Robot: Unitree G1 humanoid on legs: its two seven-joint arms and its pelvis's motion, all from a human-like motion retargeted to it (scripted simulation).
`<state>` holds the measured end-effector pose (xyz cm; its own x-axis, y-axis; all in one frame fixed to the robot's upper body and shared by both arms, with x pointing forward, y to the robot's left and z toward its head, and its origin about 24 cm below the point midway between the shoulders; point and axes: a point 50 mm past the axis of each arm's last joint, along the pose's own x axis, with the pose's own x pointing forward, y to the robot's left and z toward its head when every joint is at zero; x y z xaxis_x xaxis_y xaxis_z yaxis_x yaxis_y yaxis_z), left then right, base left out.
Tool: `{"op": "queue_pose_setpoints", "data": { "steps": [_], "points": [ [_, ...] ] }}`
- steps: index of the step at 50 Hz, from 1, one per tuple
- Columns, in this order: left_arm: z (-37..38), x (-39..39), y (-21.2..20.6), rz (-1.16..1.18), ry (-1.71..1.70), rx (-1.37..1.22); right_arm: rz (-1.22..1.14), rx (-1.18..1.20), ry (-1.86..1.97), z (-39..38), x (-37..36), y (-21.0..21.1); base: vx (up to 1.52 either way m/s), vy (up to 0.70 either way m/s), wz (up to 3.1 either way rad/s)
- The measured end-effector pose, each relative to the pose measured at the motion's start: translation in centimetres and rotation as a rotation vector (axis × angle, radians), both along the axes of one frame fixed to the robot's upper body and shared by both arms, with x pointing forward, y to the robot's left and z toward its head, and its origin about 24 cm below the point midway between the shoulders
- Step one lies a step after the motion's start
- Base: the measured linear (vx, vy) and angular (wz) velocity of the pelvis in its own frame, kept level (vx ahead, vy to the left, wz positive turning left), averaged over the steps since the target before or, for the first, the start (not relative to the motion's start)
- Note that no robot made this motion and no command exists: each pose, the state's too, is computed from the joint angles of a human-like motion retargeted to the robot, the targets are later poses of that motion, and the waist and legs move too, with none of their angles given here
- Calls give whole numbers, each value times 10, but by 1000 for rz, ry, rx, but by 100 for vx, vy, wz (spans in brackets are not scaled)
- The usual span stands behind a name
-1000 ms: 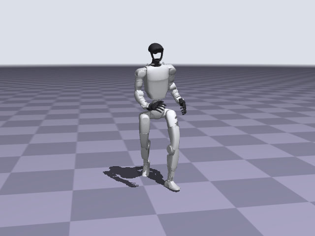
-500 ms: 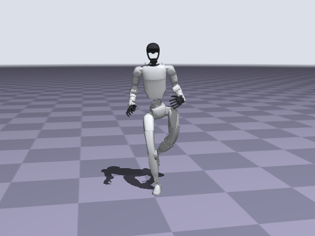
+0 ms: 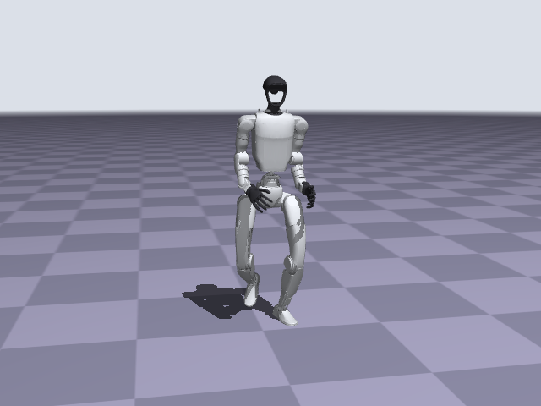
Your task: Walk run
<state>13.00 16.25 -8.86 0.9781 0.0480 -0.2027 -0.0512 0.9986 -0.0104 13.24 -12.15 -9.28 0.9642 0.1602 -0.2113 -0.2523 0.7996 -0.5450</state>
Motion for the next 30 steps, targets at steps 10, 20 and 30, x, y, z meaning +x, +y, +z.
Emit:
{"op": "queue_pose_setpoints", "data": {
  "steps": [10,20,30],
  "points": [
    [75,66,-2,-513,-371,233,-248,-84,-72,7,-34,-58,96,-24,37],
    [43,31,-20,-450,-223,27,-321,81,59,-8,-27,-40,114,-10,-29],
    [49,19,15,-575,-187,226,59,159,-136,29,33,25,64,-3,-97]
  ]
}}
